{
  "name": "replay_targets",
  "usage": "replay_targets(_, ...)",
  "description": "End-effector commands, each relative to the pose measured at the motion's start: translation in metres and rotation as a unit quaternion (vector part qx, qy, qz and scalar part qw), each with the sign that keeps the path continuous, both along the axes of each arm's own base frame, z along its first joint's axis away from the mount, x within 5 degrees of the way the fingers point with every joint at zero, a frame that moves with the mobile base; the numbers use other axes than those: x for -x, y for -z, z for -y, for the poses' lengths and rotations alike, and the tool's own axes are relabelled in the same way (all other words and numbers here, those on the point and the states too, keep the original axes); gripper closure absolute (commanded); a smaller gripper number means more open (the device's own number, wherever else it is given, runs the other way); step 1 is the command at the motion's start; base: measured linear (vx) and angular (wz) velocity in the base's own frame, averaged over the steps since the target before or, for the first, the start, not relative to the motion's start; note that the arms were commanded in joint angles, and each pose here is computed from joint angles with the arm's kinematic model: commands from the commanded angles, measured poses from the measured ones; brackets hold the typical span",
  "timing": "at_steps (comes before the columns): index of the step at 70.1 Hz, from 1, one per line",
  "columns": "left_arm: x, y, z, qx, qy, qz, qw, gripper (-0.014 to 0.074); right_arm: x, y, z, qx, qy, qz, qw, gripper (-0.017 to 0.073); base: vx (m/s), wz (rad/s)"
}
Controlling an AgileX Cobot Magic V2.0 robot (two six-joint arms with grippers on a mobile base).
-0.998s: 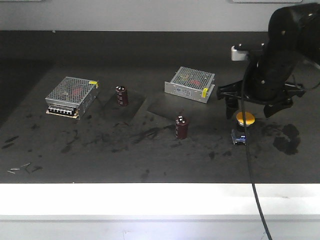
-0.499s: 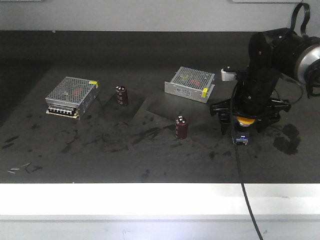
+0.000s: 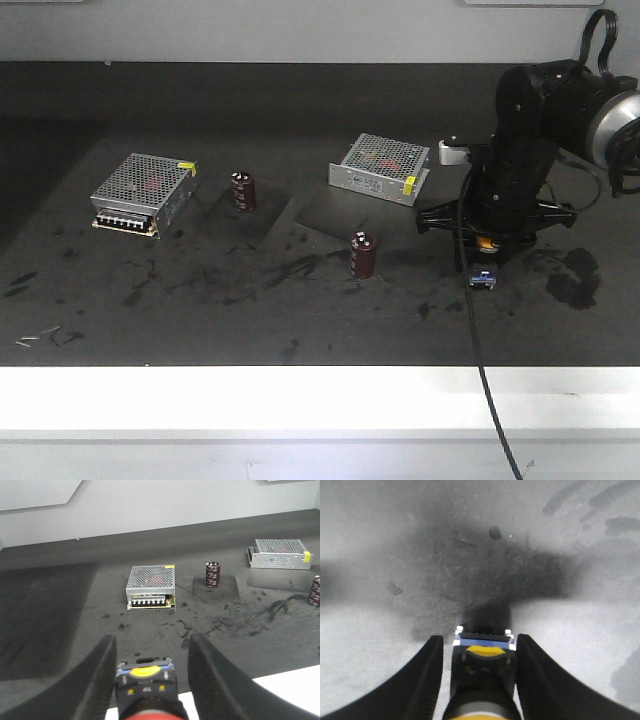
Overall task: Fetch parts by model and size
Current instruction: 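Close the right gripper on the yellow-capped button and lift it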
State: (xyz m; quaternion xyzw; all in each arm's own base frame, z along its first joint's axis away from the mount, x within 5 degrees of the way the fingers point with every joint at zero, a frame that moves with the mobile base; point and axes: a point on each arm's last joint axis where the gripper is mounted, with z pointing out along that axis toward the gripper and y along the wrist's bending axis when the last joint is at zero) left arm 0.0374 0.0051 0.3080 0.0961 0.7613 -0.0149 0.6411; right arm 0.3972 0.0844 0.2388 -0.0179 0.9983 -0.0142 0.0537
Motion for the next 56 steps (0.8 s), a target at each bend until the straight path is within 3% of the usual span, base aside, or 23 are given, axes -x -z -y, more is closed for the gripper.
replay_targets(1, 0.000, -0.014, 0.001, 0.006, 0.009, 0.044, 0.999, 0.0600, 0.010, -0.033, 0.003, 0.000, -0.009, 0.023, 1.000, 0.0569, 0.00, 0.00)
replay_targets(18, 0.000, -0.014, 0.001, 0.005, 0.008, 0.041, 0.999, 0.0600, 0.023, -0.059, 0.007, -0.009, -0.022, 0.088, 0.996, 0.0568, 0.00, 0.00)
replay_targets(36, 0.000, -0.012, 0.001, 0.003, 0.005, 0.031, 1.000, 0.0600, 0.075, -0.049, 0.019, -0.015, -0.034, 0.159, 0.986, 0.0567, 0.00, 0.00)
replay_targets(45, 0.000, -0.011, 0.001, 0.003, 0.004, 0.029, 1.000, 0.0600, 0.104, -0.053, 0.025, -0.028, -0.039, 0.218, 0.975, 0.0567, 0.00, 0.00)
replay_targets(56, 0.000, -0.011, 0.001, 0.003, 0.004, 0.029, 1.000, 0.0600, 0.141, -0.074, 0.032, -0.047, -0.042, 0.311, 0.948, 0.0566, 0.00, 0.00)
